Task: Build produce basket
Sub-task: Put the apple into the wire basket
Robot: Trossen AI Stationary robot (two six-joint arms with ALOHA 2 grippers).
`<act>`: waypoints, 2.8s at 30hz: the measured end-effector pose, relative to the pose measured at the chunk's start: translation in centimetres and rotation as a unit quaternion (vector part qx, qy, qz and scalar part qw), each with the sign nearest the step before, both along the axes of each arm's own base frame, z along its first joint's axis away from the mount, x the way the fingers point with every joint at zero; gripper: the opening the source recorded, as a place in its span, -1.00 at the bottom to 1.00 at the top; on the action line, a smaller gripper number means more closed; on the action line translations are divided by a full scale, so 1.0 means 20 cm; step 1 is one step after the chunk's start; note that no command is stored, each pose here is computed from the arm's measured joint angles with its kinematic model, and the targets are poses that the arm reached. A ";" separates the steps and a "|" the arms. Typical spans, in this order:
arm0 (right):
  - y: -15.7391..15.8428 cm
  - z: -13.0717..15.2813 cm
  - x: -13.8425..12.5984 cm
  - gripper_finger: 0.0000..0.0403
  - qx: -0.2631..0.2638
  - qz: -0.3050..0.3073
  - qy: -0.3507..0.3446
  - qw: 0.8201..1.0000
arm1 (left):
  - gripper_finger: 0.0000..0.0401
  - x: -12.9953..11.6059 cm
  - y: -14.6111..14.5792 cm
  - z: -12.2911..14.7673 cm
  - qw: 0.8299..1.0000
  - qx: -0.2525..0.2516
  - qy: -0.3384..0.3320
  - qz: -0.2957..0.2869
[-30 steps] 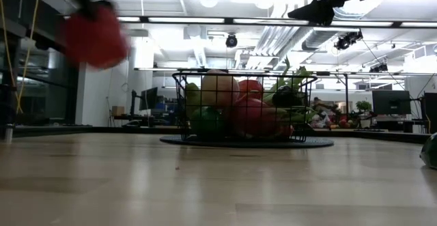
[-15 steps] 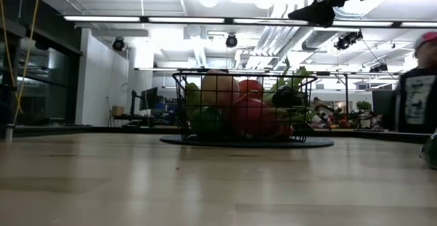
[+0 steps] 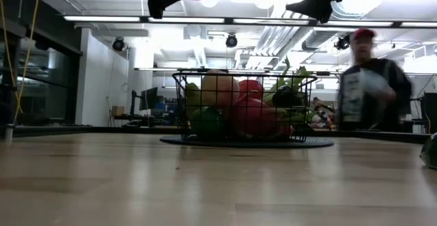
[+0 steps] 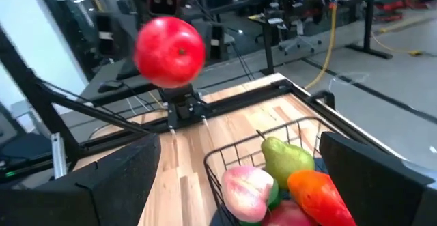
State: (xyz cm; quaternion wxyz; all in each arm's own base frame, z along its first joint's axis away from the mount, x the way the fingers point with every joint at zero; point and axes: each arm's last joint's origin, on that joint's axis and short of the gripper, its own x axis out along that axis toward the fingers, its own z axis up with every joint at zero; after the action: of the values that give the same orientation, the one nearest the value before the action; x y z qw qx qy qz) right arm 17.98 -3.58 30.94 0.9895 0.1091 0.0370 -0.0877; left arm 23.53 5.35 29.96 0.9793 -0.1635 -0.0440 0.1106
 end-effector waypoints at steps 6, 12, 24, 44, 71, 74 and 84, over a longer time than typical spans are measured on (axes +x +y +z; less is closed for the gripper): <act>0.00 0.01 0.00 0.94 -0.004 0.013 -0.008 1.000 | 0.68 0.00 0.00 0.00 1.000 0.016 0.001 0.001; 0.00 0.01 0.00 0.94 -0.012 0.014 -0.007 1.000 | 0.70 0.00 0.00 0.00 1.000 0.016 0.002 0.001; 0.01 0.01 0.00 0.94 -0.016 0.024 -0.007 1.000 | 0.70 0.00 0.00 0.00 1.000 0.016 0.002 0.003; 0.01 0.01 0.00 0.93 -0.014 0.023 -0.005 1.000 | 0.70 0.28 0.38 0.11 0.936 -0.125 0.257 0.205; 0.01 -0.01 0.00 0.93 0.014 0.021 0.009 1.000 | 0.71 0.52 0.60 -0.30 0.880 -0.197 0.336 0.271; 0.01 -0.01 0.00 0.93 0.014 0.021 0.009 1.000 | 0.71 0.52 0.60 -0.30 0.880 -0.197 0.336 0.271; 0.01 -0.01 0.00 0.93 0.014 0.021 0.009 1.000 | 0.96 0.51 0.63 -0.29 0.880 -0.195 0.334 0.274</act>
State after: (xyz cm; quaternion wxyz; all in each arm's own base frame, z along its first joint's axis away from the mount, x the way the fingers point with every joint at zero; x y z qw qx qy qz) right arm 17.98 -3.45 30.72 0.9891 0.1211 0.0496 -0.0673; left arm 33.69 17.87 24.16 0.8148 -0.2860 0.2654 0.4289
